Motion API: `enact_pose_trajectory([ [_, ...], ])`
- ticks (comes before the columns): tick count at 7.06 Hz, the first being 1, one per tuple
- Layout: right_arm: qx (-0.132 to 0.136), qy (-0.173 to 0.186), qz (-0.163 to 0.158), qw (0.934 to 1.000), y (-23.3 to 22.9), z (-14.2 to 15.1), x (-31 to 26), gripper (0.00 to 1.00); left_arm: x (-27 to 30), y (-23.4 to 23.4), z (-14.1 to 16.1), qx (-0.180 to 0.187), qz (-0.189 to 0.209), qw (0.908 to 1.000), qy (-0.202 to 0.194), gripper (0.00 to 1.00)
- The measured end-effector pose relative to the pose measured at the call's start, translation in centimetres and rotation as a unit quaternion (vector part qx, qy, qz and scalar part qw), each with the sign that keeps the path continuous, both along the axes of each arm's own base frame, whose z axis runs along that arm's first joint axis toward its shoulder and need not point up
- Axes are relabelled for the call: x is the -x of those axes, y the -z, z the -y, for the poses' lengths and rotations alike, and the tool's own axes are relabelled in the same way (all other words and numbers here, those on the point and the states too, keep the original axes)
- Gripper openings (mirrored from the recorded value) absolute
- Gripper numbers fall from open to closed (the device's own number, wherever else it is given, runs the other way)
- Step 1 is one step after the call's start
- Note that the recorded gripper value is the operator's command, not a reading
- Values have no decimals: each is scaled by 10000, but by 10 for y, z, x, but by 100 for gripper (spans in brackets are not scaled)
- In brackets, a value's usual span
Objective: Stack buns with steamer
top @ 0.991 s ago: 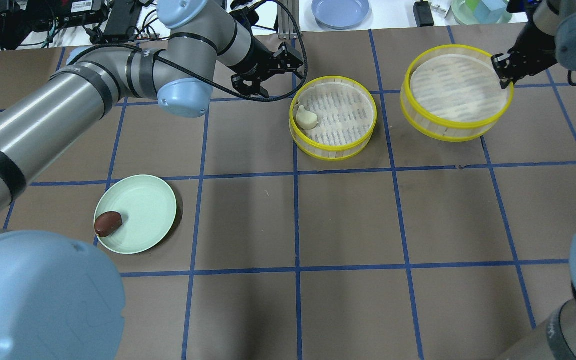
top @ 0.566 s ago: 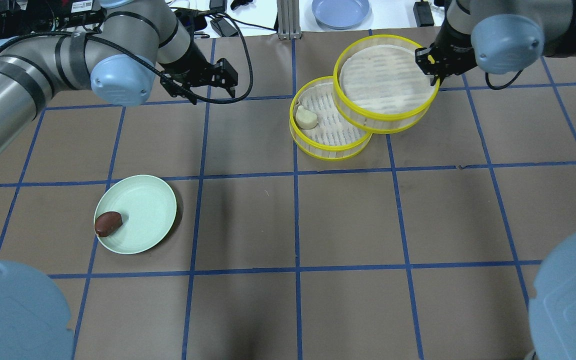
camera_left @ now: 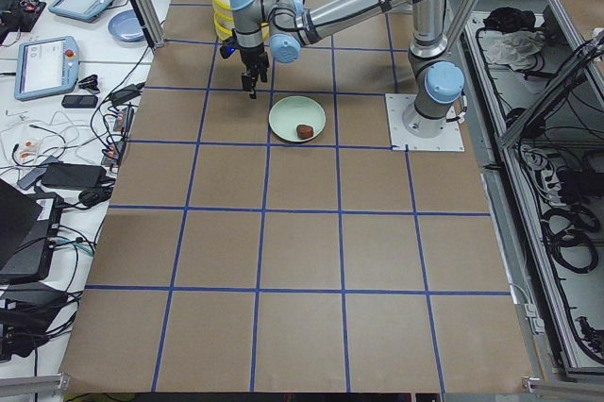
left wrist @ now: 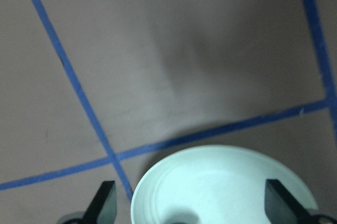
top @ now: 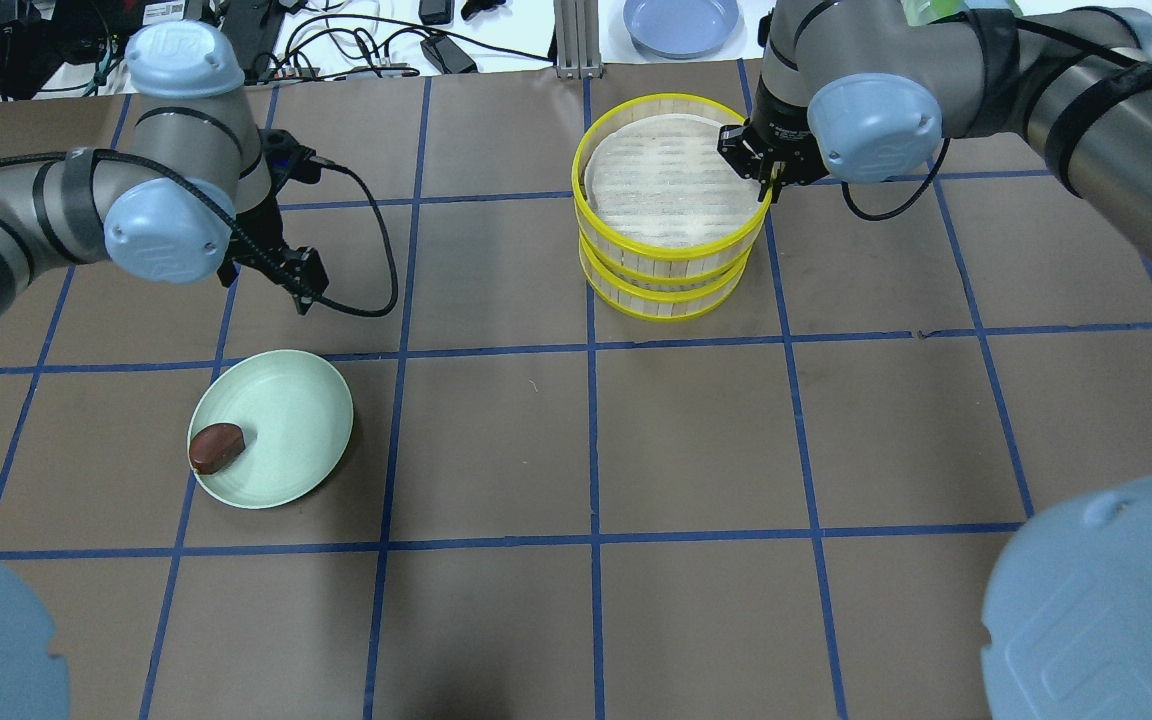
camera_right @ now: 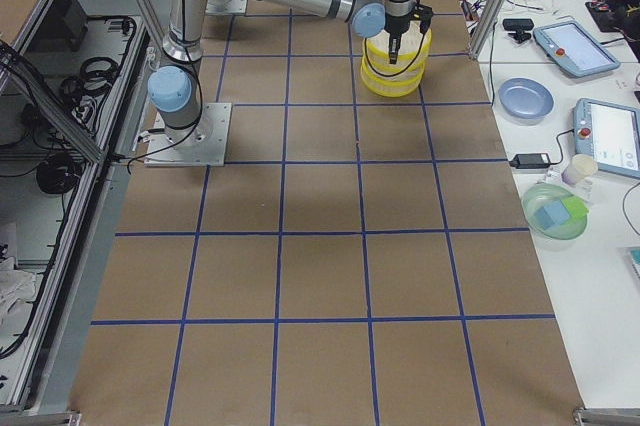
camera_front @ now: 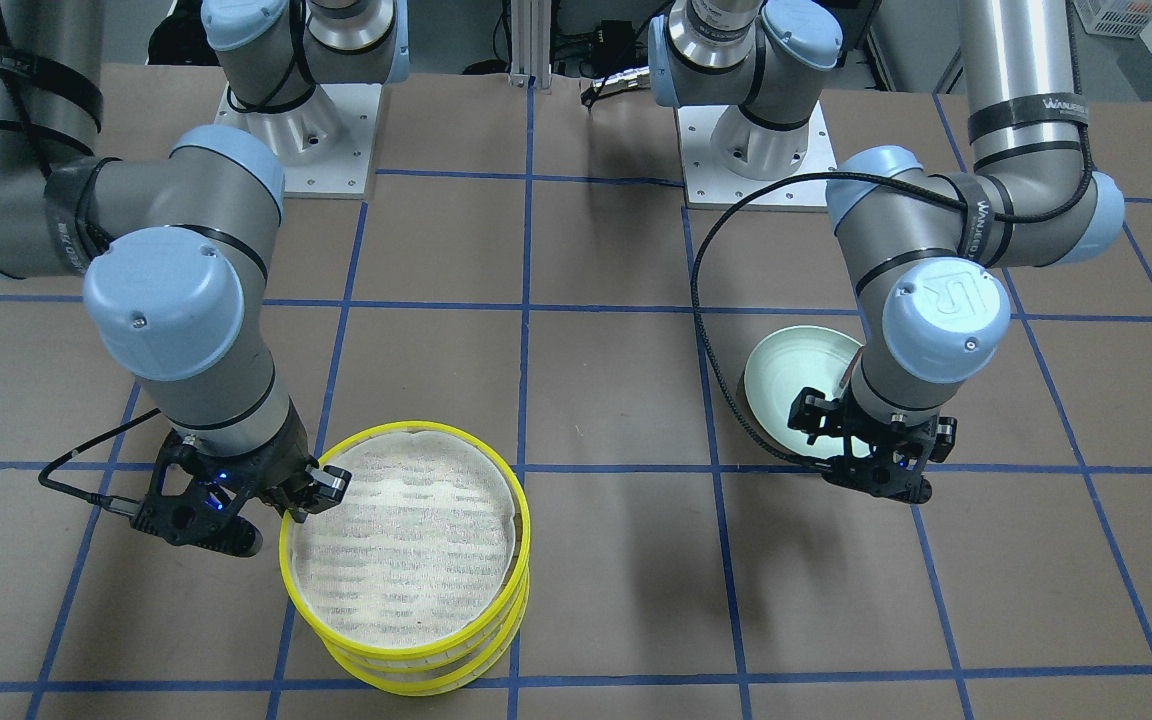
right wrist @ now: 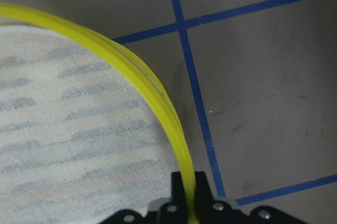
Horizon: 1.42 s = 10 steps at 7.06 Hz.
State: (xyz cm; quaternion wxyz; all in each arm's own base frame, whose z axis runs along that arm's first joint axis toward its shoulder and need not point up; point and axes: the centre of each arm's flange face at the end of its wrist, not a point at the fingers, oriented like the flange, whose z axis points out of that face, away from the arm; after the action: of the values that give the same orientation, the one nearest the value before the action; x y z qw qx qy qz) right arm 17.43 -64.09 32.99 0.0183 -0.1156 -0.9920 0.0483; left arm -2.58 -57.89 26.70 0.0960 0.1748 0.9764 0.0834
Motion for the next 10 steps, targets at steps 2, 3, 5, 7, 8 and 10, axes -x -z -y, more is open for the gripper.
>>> enact_pose_trajectory([
  [2,32,-21,-47,10000,9,4,-4,0,-50,44,-38,-920,-262,9954,51,100],
  [3,40,-29,-52,10000,17,8,-5,0,-54,58,-51,-1355,-429,9898,12,100],
  [5,44,-61,-117,9999,30,13,-3,0,-54,72,-64,-1828,-571,9815,-41,100],
  [7,23,-40,-155,9999,34,15,3,0,-55,80,-68,-2075,-598,9764,-38,100],
  [8,7,-32,-140,9999,35,14,4,0,-57,85,-67,-2104,-584,9759,-36,100],
  [10,1,-12,-118,9999,36,14,4,0,-63,94,-60,-2065,-478,9773,-23,98],
])
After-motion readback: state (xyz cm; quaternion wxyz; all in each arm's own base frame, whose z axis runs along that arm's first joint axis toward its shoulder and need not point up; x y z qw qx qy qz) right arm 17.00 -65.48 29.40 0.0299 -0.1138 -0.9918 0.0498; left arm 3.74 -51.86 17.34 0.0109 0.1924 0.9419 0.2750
